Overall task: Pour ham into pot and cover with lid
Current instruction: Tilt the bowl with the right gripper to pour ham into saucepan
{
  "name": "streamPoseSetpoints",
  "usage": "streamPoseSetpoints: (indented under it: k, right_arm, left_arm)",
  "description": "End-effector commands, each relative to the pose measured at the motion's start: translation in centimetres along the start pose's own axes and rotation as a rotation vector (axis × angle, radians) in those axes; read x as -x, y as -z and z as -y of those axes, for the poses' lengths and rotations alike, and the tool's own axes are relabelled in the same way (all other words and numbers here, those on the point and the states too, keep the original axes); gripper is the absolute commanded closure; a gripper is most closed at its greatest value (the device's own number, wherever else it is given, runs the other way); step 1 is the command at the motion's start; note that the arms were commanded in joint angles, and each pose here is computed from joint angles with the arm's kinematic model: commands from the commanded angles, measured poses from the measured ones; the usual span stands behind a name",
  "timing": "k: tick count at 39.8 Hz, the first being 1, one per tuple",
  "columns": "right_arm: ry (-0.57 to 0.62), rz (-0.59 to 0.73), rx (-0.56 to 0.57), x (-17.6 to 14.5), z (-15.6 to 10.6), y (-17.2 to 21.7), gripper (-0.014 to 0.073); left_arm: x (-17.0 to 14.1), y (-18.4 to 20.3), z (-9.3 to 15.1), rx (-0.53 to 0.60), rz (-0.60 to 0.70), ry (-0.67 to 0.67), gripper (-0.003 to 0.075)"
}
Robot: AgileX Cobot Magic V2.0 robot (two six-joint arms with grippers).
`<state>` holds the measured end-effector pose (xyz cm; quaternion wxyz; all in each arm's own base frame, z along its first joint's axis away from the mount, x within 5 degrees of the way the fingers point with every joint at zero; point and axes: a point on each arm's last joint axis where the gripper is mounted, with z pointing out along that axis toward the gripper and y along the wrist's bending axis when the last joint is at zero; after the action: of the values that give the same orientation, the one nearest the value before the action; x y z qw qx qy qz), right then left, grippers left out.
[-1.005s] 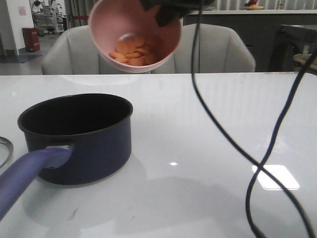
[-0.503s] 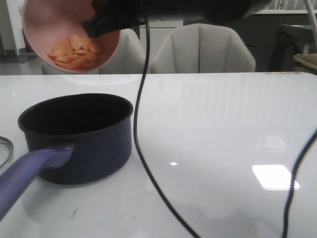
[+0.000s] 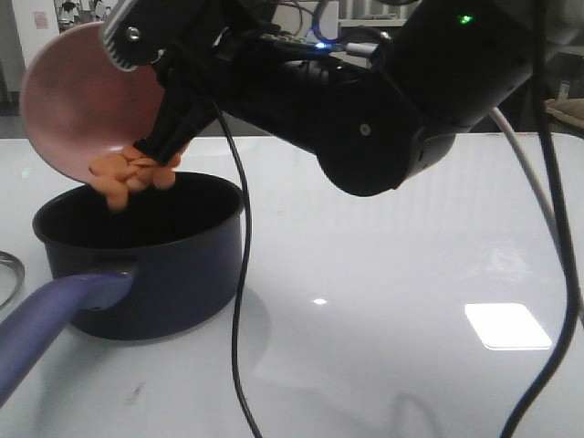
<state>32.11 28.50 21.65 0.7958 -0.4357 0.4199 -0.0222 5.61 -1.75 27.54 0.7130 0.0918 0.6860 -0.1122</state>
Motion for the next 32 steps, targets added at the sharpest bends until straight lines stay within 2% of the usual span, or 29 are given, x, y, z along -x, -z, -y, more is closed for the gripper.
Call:
streamPoseSetpoints:
  k: [1, 11, 19, 21, 27, 32]
  right_arm:
    - [0.088, 0.215, -0.228, 4.1, 4.2, -0.4, 0.0460]
    - [0.164, 0.227, -0.263, 5.0, 5.2, -0.5, 0.0460]
    - [0.132, 0.190, -0.296, 4.7, 5.5, -0.5, 0.0460]
    - [0.056, 0.176, -0.311, 4.4, 5.7, -0.5, 0.0460]
    - [-0.382, 0.095, -0.368, 3.2, 6.6, -0.4, 0.0460]
    - [-0.685, -0.079, -0.308, 2.6, 6.7, -0.5, 0.0460]
  left_arm:
    - [1.5, 0.0, 0.0, -0.001, 0.087, 0.018, 0.0115]
    - [1.5, 0.0, 0.0, -0.001, 0.087, 0.020, 0.0115]
    - [1.5, 0.0, 0.0, -0.001, 0.087, 0.020, 0.0115]
    - [1.5, 0.0, 0.0, -0.001, 0.087, 0.020, 0.0115]
    - [1.5, 0.0, 0.0, -0.001, 0.087, 0.020, 0.0115]
    - [1.5, 0.0, 0.0, -0.001, 0.087, 0.020, 0.0115]
